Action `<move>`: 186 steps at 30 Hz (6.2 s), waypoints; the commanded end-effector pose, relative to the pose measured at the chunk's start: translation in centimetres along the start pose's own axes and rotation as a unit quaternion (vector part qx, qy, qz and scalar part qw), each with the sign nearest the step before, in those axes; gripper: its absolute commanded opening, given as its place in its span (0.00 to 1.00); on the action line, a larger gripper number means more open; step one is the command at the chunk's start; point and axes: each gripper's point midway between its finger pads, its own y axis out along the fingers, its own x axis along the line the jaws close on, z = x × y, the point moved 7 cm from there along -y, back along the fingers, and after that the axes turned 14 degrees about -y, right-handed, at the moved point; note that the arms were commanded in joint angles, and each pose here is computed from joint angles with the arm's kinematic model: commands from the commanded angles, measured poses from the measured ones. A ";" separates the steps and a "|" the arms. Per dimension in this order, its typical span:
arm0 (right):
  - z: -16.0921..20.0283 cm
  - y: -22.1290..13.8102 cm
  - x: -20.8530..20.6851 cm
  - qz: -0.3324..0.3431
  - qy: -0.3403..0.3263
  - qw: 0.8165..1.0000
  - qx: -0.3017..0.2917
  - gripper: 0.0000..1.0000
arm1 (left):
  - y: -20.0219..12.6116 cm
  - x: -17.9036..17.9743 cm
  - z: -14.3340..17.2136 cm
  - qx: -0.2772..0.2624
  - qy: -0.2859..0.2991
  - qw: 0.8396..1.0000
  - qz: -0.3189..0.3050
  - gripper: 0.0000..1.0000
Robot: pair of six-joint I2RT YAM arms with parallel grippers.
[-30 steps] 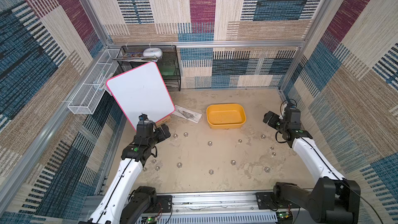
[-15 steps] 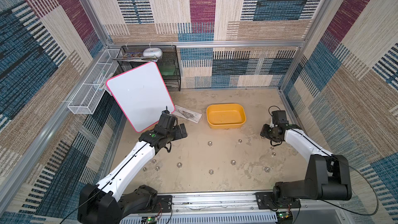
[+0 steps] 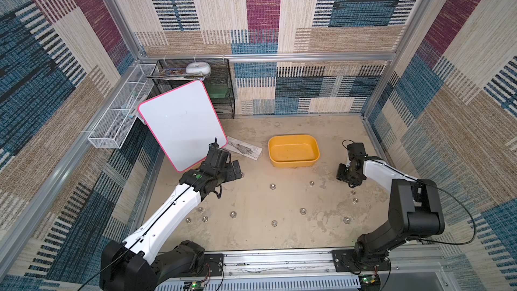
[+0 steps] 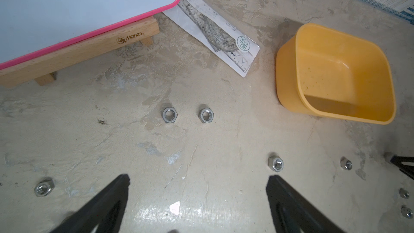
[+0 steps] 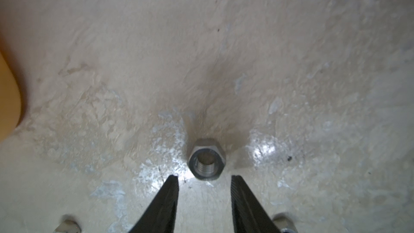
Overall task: Put the nuts on the desktop into the storage box
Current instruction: Pick up the nut from the center of the board, then place the nut in the storage box, then pick up the nut from the center of the board, then place the nut in the storage box.
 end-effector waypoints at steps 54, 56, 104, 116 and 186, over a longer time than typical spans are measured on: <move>-12.7 -2.8 15.1 -0.010 -0.188 0.980 -0.058 0.17 | -3.4 -0.1 -0.6 -0.017 -0.017 0.999 0.028 1.00; -13.6 -1.7 15.8 -0.011 -0.189 0.980 -0.057 0.17 | -3.6 0.2 -0.3 -0.016 -0.020 0.999 0.030 1.00; -1.8 -8.5 6.5 0.064 -0.050 0.995 -0.061 0.56 | -2.6 -3.9 -0.3 0.047 0.074 0.989 0.121 1.00; 3.8 -5.7 -1.2 0.062 0.075 0.995 -0.011 0.52 | -0.6 -4.8 0.7 0.072 0.082 0.984 0.143 1.00; -7.7 -6.8 7.5 -0.035 -0.024 0.998 -0.039 0.15 | -5.5 -3.6 6.1 0.179 0.082 0.954 0.225 1.00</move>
